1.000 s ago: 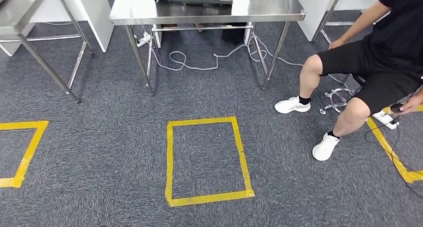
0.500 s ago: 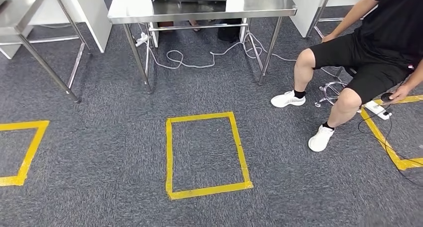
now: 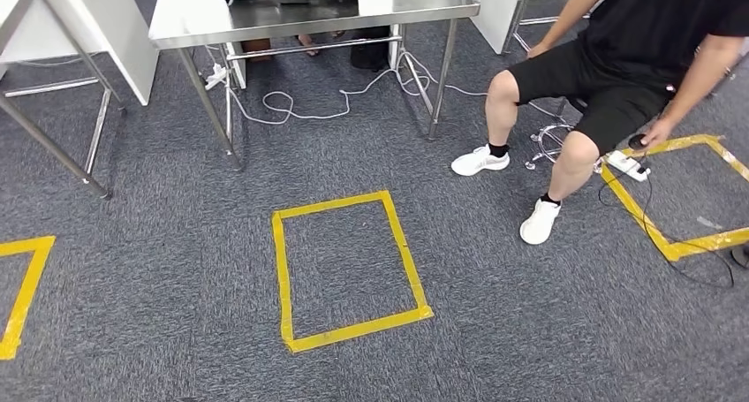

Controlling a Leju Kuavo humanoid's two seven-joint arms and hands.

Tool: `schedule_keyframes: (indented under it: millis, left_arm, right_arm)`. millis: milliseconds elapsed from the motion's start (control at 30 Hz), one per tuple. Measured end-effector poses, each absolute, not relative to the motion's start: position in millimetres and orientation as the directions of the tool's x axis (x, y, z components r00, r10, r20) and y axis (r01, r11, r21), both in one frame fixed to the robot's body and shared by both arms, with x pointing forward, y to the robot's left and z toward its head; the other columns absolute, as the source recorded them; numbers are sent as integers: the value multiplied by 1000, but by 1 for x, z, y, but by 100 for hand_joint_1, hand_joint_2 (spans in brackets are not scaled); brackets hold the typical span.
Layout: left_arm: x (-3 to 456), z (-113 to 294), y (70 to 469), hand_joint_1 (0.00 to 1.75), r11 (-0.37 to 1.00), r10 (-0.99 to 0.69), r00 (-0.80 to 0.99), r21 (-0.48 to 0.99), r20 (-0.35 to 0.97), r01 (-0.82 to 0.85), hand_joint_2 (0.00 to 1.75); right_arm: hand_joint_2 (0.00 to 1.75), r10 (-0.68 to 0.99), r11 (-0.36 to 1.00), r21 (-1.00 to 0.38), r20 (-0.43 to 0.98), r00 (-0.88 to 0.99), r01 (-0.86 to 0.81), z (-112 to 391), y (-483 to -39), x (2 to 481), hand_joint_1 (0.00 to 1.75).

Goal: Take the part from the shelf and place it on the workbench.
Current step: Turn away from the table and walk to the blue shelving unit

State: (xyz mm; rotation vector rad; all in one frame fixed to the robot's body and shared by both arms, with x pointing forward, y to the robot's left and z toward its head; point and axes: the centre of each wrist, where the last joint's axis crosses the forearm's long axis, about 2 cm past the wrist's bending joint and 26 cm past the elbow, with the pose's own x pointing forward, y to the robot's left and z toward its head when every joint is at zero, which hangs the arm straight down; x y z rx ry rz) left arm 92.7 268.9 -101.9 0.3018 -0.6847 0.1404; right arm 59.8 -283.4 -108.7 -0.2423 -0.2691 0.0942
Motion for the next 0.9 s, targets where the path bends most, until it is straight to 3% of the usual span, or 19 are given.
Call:
schedule_keyframes:
  millis: [900]
  left_arm:
    - [90, -102, 265, 0, 945, 31, 773, 234, 634, -229, 0]
  right_arm:
    - [0, 134, 965, -253, 233, 963, -73, -109, -284, 57, 0]
